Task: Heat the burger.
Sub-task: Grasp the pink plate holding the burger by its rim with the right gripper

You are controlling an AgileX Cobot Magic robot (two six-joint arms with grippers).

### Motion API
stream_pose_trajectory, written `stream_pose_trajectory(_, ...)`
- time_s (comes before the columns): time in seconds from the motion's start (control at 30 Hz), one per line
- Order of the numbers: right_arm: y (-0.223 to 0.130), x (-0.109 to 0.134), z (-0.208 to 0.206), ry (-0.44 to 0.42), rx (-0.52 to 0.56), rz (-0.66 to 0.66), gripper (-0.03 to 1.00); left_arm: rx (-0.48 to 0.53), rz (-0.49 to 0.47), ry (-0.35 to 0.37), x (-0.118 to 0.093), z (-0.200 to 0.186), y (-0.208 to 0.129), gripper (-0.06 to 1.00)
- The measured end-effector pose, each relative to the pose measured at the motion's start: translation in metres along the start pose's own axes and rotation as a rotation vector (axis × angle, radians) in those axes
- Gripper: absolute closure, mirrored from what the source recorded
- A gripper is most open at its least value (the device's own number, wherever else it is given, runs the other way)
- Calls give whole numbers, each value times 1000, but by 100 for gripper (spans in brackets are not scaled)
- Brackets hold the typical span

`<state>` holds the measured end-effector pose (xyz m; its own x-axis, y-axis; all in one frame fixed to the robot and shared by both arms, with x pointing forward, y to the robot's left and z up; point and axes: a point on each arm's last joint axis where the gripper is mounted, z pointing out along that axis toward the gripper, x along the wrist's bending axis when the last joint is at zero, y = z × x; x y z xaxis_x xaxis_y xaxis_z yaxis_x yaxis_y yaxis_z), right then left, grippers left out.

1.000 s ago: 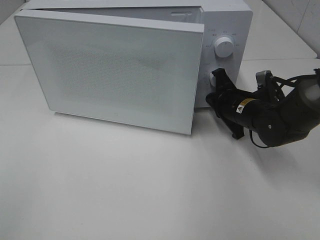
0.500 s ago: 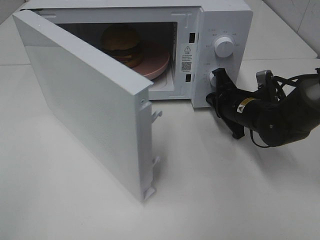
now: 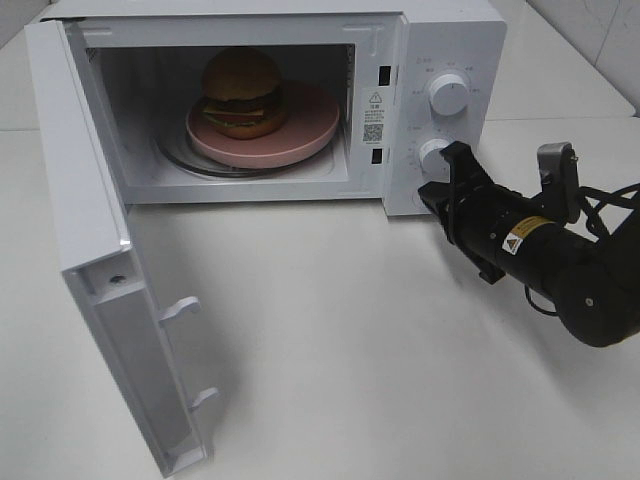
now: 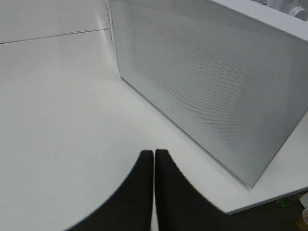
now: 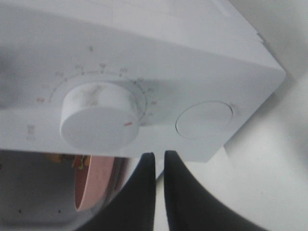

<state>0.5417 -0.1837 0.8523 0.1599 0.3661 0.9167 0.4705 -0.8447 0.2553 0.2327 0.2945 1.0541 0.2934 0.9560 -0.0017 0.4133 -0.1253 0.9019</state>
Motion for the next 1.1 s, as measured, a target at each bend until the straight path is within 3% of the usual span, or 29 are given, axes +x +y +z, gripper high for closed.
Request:
stream_pose_trajectory(0.27,-9,-6,-16,-17,72,-121,92,0,0,0,0,0,0,94)
stream_pose_trajectory(0.33,-12,-6,-22,-9,104,-252,91,0,0,0,0,0,0,94)
stream_pose_trajectory(0.43,-13,-6,-23,-4,113,-302,91,0,0,0,0,0,0,94)
stream_pose_trajectory(0.5,-15,-1,-24,37,135,-532,90,0,0,0,0,0,0,94)
stream_pose_trajectory(0.6,-15,0,-24,46,141,-598,90,0,0,0,0,0,0,94)
stream_pose_trajectory(0.67,-16,1,-25,75,142,-845,89,0,0,0,0,0,0,94)
stream_pose_trajectory(0.77,-16,1,-25,79,141,-892,89,0,0,0,0,0,0,94)
stream_pose_trajectory(0.83,-16,1,-25,93,135,-1077,88,0,0,0,0,0,0,94)
stream_pose_trajectory(1.1,-16,6,-26,115,136,-1166,86,0,0,0,0,0,0,94)
